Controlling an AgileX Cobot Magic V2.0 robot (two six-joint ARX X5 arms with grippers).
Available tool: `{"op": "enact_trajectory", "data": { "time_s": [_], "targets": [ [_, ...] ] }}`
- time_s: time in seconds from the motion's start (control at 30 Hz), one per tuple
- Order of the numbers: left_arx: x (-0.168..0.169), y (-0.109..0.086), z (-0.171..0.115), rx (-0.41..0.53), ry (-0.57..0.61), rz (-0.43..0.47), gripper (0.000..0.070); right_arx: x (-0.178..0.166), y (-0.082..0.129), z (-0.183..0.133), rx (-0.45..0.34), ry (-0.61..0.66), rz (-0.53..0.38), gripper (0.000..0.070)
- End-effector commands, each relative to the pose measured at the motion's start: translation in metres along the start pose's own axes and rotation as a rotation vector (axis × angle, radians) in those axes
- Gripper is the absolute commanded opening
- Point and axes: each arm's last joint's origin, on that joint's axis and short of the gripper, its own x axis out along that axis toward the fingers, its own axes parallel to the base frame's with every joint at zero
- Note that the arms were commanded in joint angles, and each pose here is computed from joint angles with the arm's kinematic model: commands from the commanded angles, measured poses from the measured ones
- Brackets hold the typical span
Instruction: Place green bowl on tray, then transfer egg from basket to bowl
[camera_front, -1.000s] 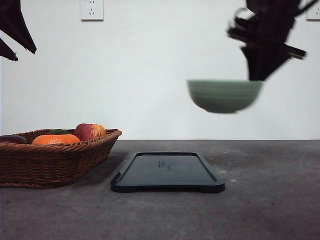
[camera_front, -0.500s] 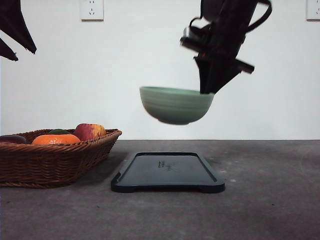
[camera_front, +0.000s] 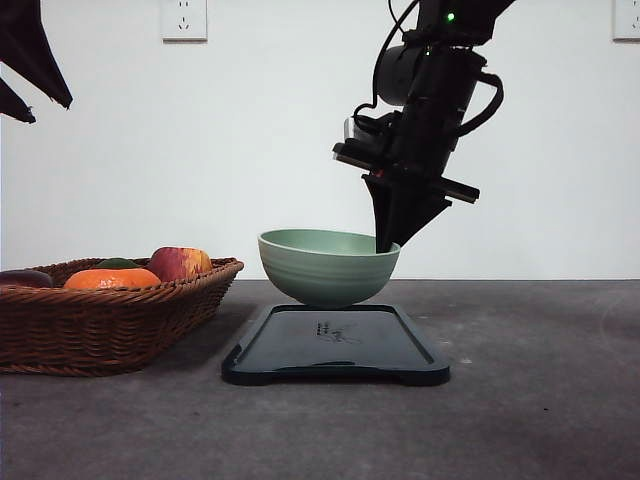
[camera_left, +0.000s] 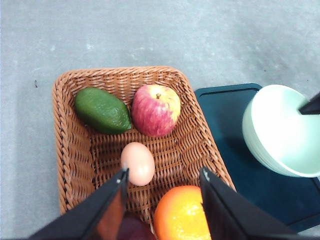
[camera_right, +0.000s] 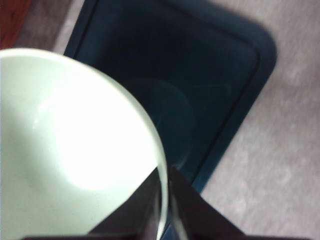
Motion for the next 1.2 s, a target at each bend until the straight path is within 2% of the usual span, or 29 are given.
{"op": "enact_trajectory", "data": {
  "time_s": [0.0,0.47,0.57,0.67,0.87,1.03,1.17],
  "targets": [
    [-0.001,-0.001,0.006,0.006,-0.021,-0.008,0.0274,0.011,0.001,0.004,0.017,0.004,0.002,0.0],
    [0.0,-0.001,0.006,0.006,-0.02,-0.008,0.0274,0.041,-0.004,0.003,0.031,0.058,-0.001,0.0],
    [0.0,-0.001,0.006,0.003,-0.019,-0.008,0.0274,0.041,0.0,0.003,0.025,0.059,0.003,0.006],
    [0.0,-0.001,0.006,0.002,-0.016,-0.008,0.0274,0.038,0.0,0.002,0.027,0.065,0.003,0.0196],
    [0.0,-0.001,0.005,-0.001,-0.005,-0.007,0.0274,0.012,0.004,0.008,0.031,0.082,-0.004,0.0216],
    [0.0,-0.001,0.004,-0.003,0.002,-0.007,0.0275,-0.023,0.014,0.01,-0.015,0.003,0.004,0.0216],
    [0.0,-0.001,0.004,-0.003,0.005,-0.007,0.0276,-0.037,0.02,0.004,-0.042,-0.076,0.014,0.0216]
  ]
}}
